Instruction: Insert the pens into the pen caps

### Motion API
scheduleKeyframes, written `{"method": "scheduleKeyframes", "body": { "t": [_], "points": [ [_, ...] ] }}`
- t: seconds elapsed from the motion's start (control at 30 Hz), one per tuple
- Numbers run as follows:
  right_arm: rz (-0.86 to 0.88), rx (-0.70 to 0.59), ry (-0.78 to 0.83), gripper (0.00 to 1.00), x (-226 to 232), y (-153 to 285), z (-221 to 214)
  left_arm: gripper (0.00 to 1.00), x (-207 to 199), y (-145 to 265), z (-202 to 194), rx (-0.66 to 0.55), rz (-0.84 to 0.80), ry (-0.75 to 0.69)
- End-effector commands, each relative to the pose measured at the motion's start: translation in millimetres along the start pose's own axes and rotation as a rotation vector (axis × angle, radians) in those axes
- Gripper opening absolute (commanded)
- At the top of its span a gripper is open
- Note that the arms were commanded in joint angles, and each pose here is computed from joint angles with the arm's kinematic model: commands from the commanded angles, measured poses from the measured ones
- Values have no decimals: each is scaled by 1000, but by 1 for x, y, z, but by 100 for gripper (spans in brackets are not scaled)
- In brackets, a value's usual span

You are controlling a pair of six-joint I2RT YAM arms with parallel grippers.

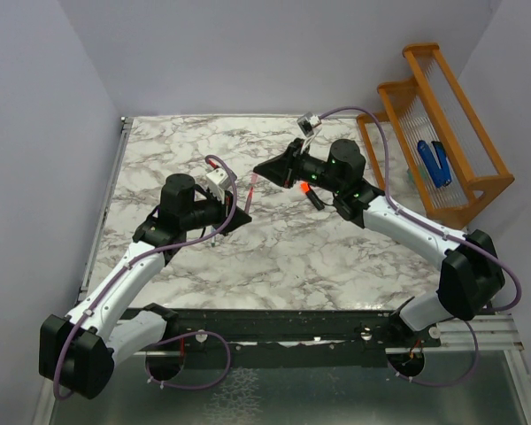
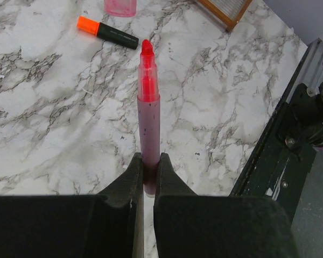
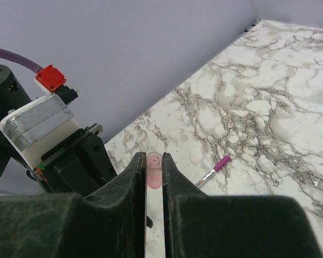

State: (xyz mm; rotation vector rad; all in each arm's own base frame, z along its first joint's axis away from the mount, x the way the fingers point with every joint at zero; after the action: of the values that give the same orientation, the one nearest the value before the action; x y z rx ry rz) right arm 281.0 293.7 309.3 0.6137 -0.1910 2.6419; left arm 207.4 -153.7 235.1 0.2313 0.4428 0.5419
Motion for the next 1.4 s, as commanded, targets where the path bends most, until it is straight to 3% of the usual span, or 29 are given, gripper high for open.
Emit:
{"method": "scheduleKeyframes", "body": {
  "t": [0.0,1.1,1.37],
  "points": [
    [7,7,12,1,1,3,-1,0,-4,2,2,-21,-24,-21],
    [133,237,-11,1,10,-6,-46,0,0,3,10,-39,30,-42],
    [1,134,23,0,9,4,-35,0,0,2,9,-33,20,-38]
  ]
}}
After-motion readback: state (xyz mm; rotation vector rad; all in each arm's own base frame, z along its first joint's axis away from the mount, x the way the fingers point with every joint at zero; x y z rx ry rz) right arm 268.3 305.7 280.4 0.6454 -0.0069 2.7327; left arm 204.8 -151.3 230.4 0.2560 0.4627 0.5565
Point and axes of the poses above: each gripper's point midway between its finger pads, its own y axis back along the fingers, its own x axis along the line the jaws close on, z = x × y, the point moved 8 cm from there along y, back along the fingers
